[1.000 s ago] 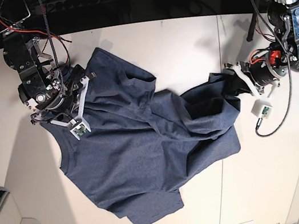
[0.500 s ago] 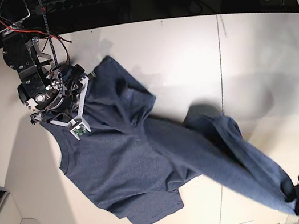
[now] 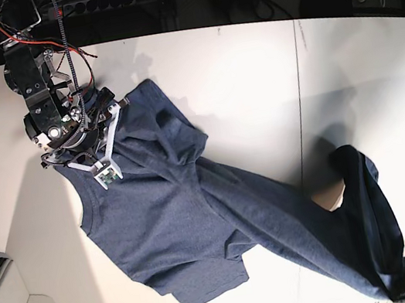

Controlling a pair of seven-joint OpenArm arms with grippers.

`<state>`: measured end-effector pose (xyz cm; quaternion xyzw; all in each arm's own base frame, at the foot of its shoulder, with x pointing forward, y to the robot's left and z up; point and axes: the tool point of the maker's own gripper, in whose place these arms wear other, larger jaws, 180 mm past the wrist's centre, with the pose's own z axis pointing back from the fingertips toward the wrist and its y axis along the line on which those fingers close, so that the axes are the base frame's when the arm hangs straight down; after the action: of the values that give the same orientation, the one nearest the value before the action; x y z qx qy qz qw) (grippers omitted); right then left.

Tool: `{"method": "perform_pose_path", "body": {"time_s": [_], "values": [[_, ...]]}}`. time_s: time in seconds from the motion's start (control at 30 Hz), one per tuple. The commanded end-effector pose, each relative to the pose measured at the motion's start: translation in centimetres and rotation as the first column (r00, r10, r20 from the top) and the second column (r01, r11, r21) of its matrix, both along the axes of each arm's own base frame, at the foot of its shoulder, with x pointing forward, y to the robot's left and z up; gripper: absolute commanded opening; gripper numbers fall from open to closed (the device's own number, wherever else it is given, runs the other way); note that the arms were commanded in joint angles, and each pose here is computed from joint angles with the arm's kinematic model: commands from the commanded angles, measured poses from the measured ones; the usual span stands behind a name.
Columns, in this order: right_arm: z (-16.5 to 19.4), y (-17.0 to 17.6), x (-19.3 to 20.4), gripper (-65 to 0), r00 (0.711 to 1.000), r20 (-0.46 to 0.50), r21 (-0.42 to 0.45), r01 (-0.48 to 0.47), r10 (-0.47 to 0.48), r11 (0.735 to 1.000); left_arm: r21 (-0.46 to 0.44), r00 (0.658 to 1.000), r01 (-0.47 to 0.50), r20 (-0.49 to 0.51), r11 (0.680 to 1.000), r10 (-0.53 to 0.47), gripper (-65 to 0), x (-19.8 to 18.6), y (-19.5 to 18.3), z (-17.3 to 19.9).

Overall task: Layout the t-shirt on the table in an organized manner, then fold the t-shirt properly
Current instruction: 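Swing the held hem with the left gripper and lay it flat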

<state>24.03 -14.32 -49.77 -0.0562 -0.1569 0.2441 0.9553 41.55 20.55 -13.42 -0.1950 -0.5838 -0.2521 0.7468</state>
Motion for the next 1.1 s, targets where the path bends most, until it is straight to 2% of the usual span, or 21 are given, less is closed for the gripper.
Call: {"method": "perform_pose_path", "body": {"time_s": [0.0,0.1,0.3,0.47,0.57,0.67,0.77,0.83,0.87,0.9,0.97,1.07], "values": [[-1.3,-2.1,-3.1,-65.0,0.991,-0.128,-0.087,0.012,-0.023,0.996,-0.013,1.0,0.016,-0.002,1.0,-0.016,-65.0,-0.6,0.0,0.2],[-1.3,-2.2,-3.1,-65.0,0.991,-0.128,-0.087,0.012,-0.023,0.996,-0.05,0.985,0.045,-0.166,0.998,-0.053,-65.0,-3.2,-0.7,-5.3],[-1.3,-2.2,-3.1,-65.0,0.991,-0.128,-0.087,0.012,-0.023,0.996,-0.171,0.921,0.064,-0.369,0.983,-0.125,-65.0,-8.3,-2.9,-12.4],[-1.3,-2.1,-3.1,-65.0,0.991,-0.128,-0.087,0.012,-0.023,0.996,-0.357,0.818,0.1,-0.501,0.929,-0.281,-65.0,-13.7,-6.3,-15.7],[-1.3,-2.1,-3.1,-65.0,0.991,-0.128,-0.087,0.012,-0.023,0.996,-0.365,0.747,0.106,-0.584,0.925,-0.316,-65.0,-16.6,-7.3,-18.3],[-1.3,-2.2,-3.1,-65.0,0.991,-0.129,-0.087,0.011,-0.023,0.996,-0.366,0.712,0.103,-0.622,0.925,-0.325,-65.0,-18.1,-7.6,-19.4],[-1.3,-2.2,-3.1,-65.0,0.991,-0.128,-0.087,0.012,-0.023,0.996,-0.367,0.705,0.098,-0.631,0.925,-0.325,-63.1,-18.5,-7.6,-19.7],[-1.3,-2.2,-3.1,-65.0,0.991,-0.129,-0.087,0.011,-0.023,0.996,-0.367,0.706,0.098,-0.629,0.925,-0.325,-42.2,-18.4,-7.6,-19.7],[-1.3,-2.2,-3.1,-65.0,0.991,-0.129,-0.087,0.011,-0.023,0.996,-0.369,0.711,0.094,-0.626,0.925,-0.322,-34.7,-18.3,-7.5,-19.6],[-1.3,-2.2,-3.1,-65.0,0.991,-0.129,-0.087,0.011,-0.023,0.996,-0.372,0.724,0.082,-0.615,0.924,-0.312,-31.8,-17.9,-7.3,-19.3],[-1.3,-2.2,-3.1,-65.0,0.991,-0.128,-0.087,0.011,-0.023,0.996,-0.329,0.762,0.038,-0.602,0.944,-0.24,-31.9,-16.9,-5.8,-19.3],[-1.3,-2.2,-3.1,-65.0,0.991,-0.128,-0.087,0.011,-0.023,0.996,-0.233,0.843,-0.088,-0.535,0.969,-0.052,-31.9,-14.3,-1.7,-18.7]]}}
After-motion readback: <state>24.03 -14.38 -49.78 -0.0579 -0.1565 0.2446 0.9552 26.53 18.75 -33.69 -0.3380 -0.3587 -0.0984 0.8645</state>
